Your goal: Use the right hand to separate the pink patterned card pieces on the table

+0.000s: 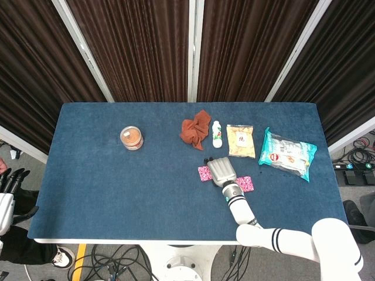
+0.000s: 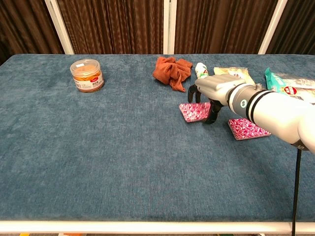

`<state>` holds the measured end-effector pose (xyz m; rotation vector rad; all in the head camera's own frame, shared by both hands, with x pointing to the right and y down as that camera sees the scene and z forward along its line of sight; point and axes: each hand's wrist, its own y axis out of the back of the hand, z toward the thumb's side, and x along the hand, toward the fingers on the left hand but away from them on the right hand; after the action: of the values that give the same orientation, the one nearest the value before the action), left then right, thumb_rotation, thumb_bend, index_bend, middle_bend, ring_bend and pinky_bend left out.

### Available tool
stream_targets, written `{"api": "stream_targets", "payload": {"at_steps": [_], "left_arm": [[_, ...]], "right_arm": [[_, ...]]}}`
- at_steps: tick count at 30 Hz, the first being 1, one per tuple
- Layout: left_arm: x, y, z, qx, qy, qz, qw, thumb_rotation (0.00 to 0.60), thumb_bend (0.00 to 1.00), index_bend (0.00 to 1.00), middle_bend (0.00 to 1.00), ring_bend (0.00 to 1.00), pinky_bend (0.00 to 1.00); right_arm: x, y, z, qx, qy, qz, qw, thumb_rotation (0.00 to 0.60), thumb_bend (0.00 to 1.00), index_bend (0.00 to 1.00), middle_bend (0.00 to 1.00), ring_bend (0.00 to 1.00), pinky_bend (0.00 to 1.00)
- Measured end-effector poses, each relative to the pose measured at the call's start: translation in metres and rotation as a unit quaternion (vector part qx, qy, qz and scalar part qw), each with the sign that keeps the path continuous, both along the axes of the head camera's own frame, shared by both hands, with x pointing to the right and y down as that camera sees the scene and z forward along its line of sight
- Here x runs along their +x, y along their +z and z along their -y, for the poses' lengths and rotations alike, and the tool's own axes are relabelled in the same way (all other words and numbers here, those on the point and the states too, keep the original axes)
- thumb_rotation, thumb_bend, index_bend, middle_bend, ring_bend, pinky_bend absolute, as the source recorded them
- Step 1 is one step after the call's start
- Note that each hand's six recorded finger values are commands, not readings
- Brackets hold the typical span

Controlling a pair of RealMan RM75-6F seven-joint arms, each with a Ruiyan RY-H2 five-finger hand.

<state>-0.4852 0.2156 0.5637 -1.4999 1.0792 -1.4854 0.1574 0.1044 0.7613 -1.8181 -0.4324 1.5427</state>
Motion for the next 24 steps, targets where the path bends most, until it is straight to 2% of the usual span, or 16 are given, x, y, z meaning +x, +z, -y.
{"api": "stream_targets", "payload": {"at_steps": [6,11,16,20,24], "left_arm": [[0.001,0.000,-0.001,-0.002,0.001,0.001,1.0000,0.600,0.15,0.12,0.09,0.00,0.11],[0.003,0.001,-0.001,-0.004,0.005,0.002,1.0000,0.600,0.15,0.12,0.09,0.00,0.11],[0.005,0.004,-0.002,-0.013,0.006,-0.002,0.9999,0.600,0.15,0.12,0.09,0.00,0.11],[0.013,0.005,-0.004,-0.019,0.017,-0.012,0.9996,0.600,0.15,0.13,0.09,0.00,0.11],[0.018,0.003,-0.004,-0.019,0.025,-0.014,0.9994,0.600,0.15,0.13,0.09,0.00,0.11]], "right_arm": [[0.000,-0.005,0.001,0.003,-0.002,0.002,1.0000,0.600,0.15,0.13,0.18,0.84,0.94],[0.006,-0.022,0.005,0.019,0.000,0.012,0.9997,0.600,0.15,0.13,0.21,0.85,0.94],[0.033,-0.038,0.004,0.020,0.005,0.005,0.9998,0.600,0.12,0.21,0.25,0.85,0.94],[0.068,-0.040,-0.009,-0.001,0.012,-0.024,0.9996,0.600,0.10,0.24,0.27,0.85,0.94],[0.085,-0.037,-0.024,-0.019,0.021,-0.030,0.9992,0.600,0.10,0.27,0.28,0.85,0.94]]}}
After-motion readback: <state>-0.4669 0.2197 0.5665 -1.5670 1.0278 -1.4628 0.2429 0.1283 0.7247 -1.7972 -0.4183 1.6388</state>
